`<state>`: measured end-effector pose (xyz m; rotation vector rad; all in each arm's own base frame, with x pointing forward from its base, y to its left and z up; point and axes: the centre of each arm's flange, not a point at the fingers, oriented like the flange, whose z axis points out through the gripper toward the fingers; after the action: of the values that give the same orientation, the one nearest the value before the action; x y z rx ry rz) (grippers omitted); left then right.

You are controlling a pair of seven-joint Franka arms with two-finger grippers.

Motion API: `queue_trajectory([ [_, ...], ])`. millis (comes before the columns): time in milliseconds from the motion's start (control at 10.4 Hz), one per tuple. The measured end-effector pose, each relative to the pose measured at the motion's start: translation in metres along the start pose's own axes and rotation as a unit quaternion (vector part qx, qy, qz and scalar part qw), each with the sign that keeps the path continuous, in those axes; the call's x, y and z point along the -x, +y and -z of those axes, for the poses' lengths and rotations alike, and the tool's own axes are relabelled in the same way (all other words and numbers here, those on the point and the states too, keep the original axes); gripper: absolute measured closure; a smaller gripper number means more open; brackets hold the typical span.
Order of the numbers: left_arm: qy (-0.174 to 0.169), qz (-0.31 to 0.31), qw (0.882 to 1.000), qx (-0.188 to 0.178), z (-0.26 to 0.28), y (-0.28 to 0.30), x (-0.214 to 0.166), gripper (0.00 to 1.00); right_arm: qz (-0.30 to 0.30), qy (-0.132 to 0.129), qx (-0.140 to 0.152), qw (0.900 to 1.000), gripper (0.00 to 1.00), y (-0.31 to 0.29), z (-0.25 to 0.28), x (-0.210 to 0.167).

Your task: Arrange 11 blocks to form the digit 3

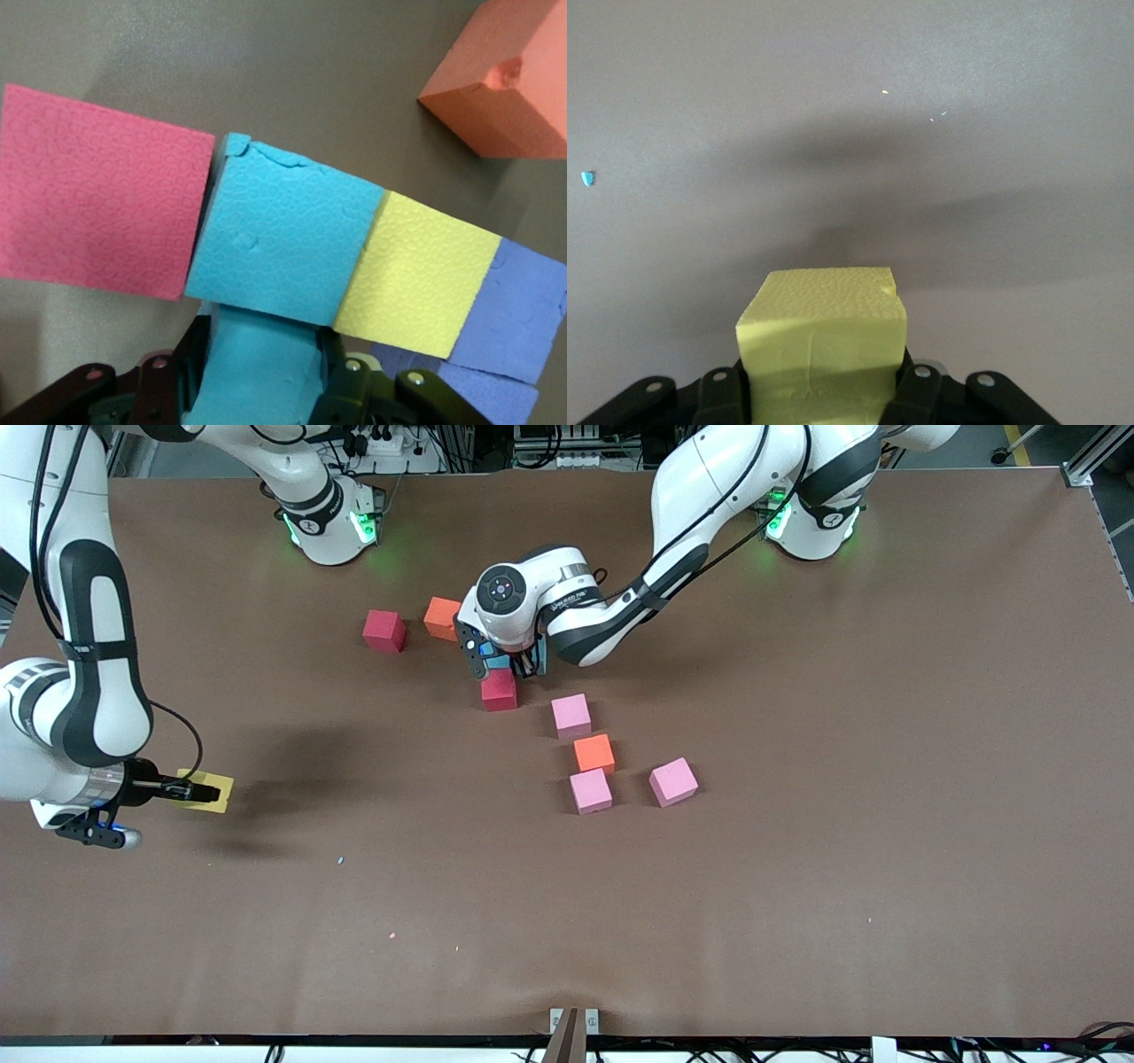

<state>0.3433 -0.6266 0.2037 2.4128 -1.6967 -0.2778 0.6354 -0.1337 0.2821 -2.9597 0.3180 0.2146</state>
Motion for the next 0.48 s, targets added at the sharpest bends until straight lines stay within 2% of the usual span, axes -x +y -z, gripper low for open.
queue_trajectory([
  [481,0.000,0.001,1.000,0.000,0.0001,-0.0008,0.0000,0.46,0.000,0.000,0.000,1.000,0.47,0.0000,0.0000,0.0000],
])
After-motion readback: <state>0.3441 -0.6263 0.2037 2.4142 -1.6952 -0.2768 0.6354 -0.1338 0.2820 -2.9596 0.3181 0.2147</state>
